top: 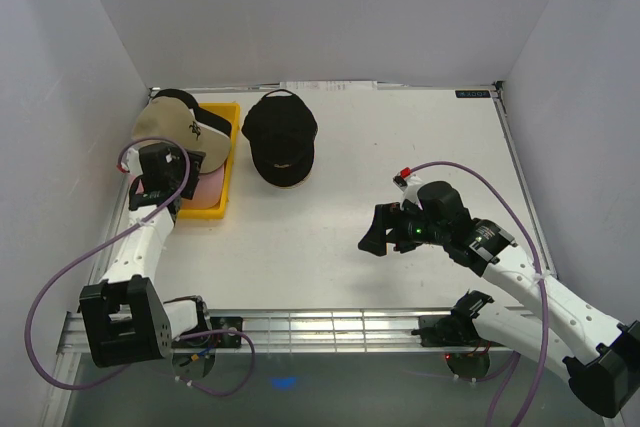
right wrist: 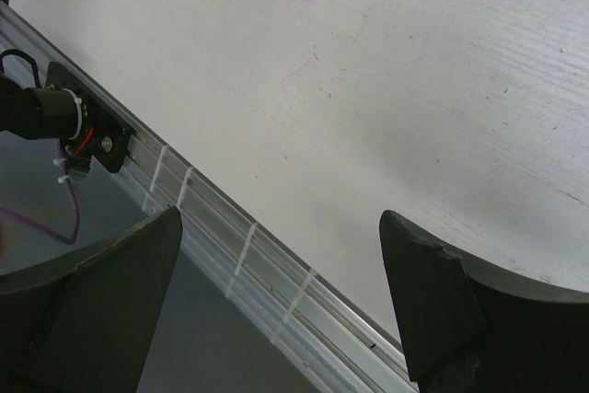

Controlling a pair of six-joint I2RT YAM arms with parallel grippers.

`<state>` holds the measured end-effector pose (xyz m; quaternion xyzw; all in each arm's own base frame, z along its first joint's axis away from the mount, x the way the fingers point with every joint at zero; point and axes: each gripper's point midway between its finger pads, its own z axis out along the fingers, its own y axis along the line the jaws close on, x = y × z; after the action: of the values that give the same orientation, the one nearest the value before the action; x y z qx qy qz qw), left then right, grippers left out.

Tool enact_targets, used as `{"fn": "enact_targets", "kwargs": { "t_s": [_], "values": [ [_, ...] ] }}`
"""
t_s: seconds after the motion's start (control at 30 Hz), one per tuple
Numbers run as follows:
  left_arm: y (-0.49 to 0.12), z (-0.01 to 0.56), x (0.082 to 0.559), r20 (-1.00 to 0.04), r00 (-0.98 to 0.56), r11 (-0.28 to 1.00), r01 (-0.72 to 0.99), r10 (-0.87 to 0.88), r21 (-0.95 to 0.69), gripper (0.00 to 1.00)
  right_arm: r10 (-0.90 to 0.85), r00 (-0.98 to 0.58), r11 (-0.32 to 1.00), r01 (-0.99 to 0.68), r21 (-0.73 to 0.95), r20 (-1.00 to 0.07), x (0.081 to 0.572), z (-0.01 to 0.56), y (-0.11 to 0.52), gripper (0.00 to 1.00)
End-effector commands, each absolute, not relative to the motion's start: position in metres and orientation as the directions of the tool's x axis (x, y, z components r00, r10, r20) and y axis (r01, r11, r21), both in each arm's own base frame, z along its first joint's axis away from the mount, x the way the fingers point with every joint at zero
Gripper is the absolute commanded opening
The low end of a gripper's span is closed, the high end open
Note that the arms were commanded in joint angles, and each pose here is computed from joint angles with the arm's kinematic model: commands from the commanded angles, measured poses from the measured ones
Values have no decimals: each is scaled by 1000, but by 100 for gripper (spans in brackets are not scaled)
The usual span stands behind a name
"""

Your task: Stack the hats

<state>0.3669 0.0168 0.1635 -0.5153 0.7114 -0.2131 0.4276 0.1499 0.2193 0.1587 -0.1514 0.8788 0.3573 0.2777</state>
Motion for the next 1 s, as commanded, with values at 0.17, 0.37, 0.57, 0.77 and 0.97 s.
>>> {"fn": "enact_targets", "kwargs": {
  "t_s": [0.17,0.37,0.57,0.77,0.97],
  "values": [
    [19,156,369,-399,-107,392,-528,-911,-753,78,-75,-780,701,-484,524,-621,156,161,220,93],
    [23,158,376,-414,-96,402,-509,-905,-761,78,-80,-779,706,-484,517,-622,156,159,218,92],
    [26,156,381,-420,-87,404,-502,-903,-765,78,-85,-778,709,-486,511,-623,157,157,218,92],
    [29,150,385,-419,-80,400,-501,-905,-767,77,-88,-780,711,-485,509,-619,157,155,218,92],
    [30,152,392,-413,-60,389,-482,-909,-785,77,-89,-780,710,-485,510,-619,156,155,217,92]
  ]
}}
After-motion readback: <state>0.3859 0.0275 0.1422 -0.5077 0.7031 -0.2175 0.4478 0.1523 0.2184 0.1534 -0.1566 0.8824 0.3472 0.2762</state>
